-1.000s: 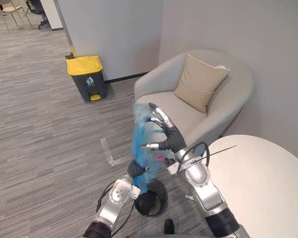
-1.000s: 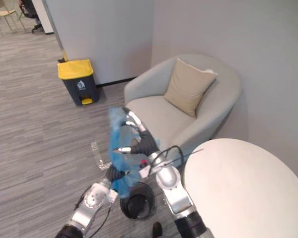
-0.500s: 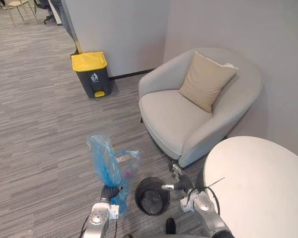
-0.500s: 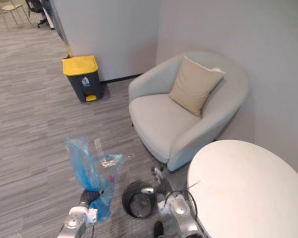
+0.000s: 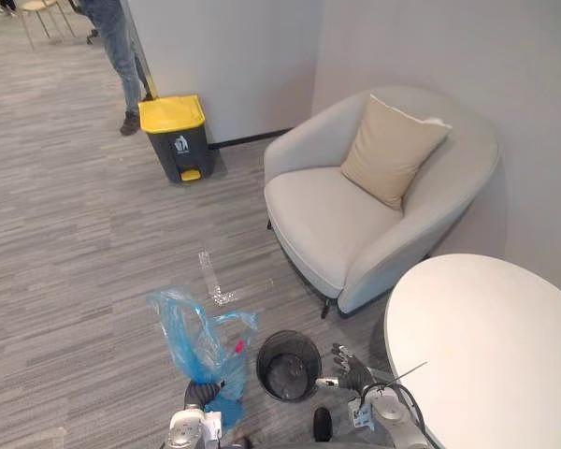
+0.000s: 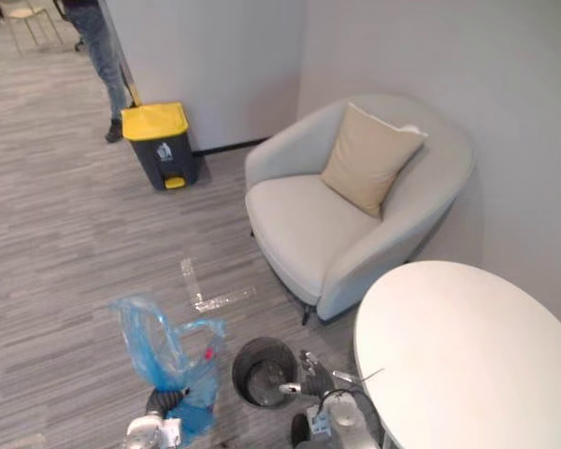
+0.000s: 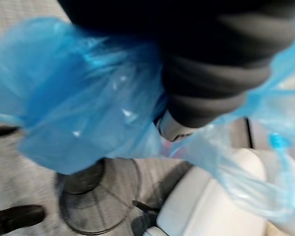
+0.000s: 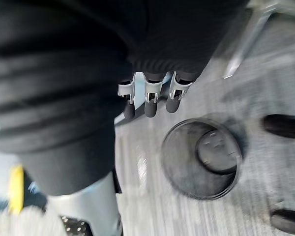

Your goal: Gather rubbish on tea table into small bin, then transfer packed bag to large trash can.

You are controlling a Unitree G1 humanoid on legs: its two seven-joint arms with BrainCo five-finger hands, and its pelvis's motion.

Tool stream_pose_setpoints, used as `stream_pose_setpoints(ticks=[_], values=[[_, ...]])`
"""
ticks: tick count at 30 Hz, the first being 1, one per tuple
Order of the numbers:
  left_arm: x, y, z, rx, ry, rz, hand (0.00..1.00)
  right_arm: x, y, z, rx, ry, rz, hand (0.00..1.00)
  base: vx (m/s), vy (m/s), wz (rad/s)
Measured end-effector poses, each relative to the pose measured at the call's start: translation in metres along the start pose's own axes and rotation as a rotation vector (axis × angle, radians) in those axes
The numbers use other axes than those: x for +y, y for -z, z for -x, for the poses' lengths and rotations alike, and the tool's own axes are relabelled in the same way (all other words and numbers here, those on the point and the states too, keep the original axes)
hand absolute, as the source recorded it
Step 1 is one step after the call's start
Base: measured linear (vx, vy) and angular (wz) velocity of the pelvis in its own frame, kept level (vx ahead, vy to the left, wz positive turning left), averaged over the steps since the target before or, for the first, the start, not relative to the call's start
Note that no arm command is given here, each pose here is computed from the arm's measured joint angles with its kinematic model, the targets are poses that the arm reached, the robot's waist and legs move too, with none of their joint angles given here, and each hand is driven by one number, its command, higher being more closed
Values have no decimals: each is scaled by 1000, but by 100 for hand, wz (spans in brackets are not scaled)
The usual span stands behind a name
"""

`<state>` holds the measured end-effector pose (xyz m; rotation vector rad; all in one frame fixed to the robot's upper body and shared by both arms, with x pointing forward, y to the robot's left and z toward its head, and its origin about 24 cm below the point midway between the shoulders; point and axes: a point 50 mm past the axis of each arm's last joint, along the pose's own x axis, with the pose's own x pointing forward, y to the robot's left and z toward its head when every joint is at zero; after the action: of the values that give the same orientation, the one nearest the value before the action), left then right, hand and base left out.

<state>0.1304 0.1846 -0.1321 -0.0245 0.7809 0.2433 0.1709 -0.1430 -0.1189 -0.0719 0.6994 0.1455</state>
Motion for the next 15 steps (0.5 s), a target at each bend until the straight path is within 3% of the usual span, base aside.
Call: stream_pose_setpoints(ticks=[5, 9, 15], values=[[-7, -13, -5, -37, 12, 19, 100, 7, 3, 1, 18, 41, -58, 0, -59, -11, 18], [-5, -6, -2, -15, 4, 29, 100, 13, 9, 1, 41, 43, -79, 0, -3, -183, 51], [-23, -11, -6, -6, 38, 90, 100, -7, 0, -4, 25, 117, -67, 0, -209, -148, 34]])
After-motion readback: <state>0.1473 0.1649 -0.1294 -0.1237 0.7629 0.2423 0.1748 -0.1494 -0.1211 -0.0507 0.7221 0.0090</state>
